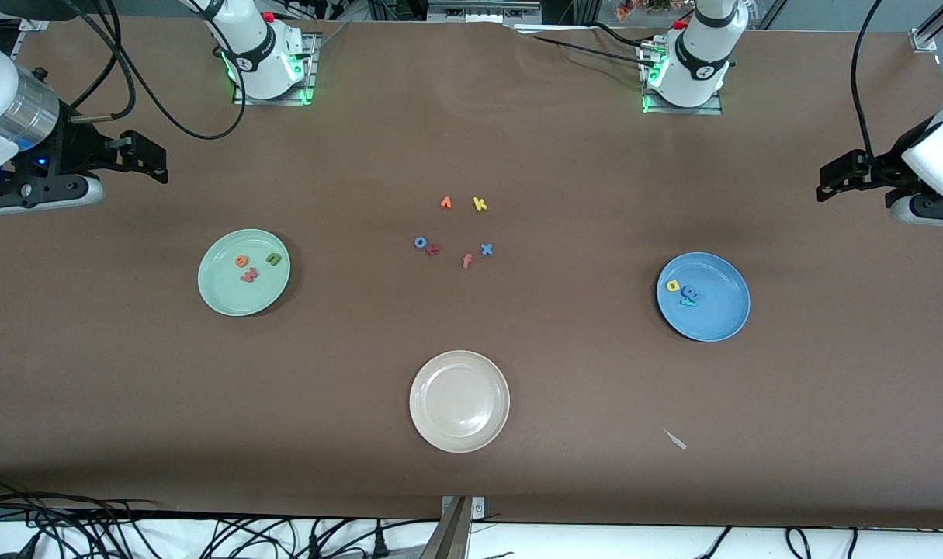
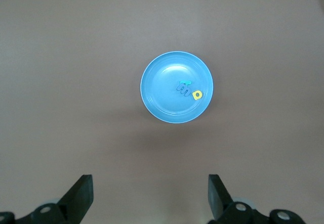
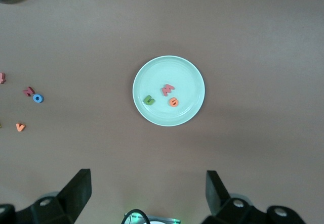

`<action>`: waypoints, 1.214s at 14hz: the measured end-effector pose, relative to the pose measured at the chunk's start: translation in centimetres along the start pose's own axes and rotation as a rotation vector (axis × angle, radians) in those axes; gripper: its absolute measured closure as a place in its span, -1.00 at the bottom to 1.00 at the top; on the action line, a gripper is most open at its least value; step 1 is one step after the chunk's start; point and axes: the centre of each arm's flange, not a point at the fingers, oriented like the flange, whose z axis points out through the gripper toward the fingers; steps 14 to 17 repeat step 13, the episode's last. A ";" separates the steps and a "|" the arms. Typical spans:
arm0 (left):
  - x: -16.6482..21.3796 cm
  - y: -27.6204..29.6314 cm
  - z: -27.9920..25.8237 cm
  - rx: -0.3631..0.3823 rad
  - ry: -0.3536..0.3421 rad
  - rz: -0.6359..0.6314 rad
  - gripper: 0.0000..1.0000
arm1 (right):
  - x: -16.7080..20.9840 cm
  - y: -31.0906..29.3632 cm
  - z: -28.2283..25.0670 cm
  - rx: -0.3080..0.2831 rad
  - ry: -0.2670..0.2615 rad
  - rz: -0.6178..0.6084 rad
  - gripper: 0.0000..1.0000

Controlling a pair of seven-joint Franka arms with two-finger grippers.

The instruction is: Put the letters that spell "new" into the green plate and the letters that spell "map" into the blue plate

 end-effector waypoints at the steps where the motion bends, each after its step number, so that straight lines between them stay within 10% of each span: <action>1: 0.0 0.0 0.0 0.000 0.000 0.000 -1.00 | 0.0 0.0 0.0 0.000 0.000 0.000 -1.00; 17: 0.0 0.0 0.0 0.000 0.002 0.000 -1.00 | 0.2 0.0 0.3 0.000 -0.005 -0.001 -1.00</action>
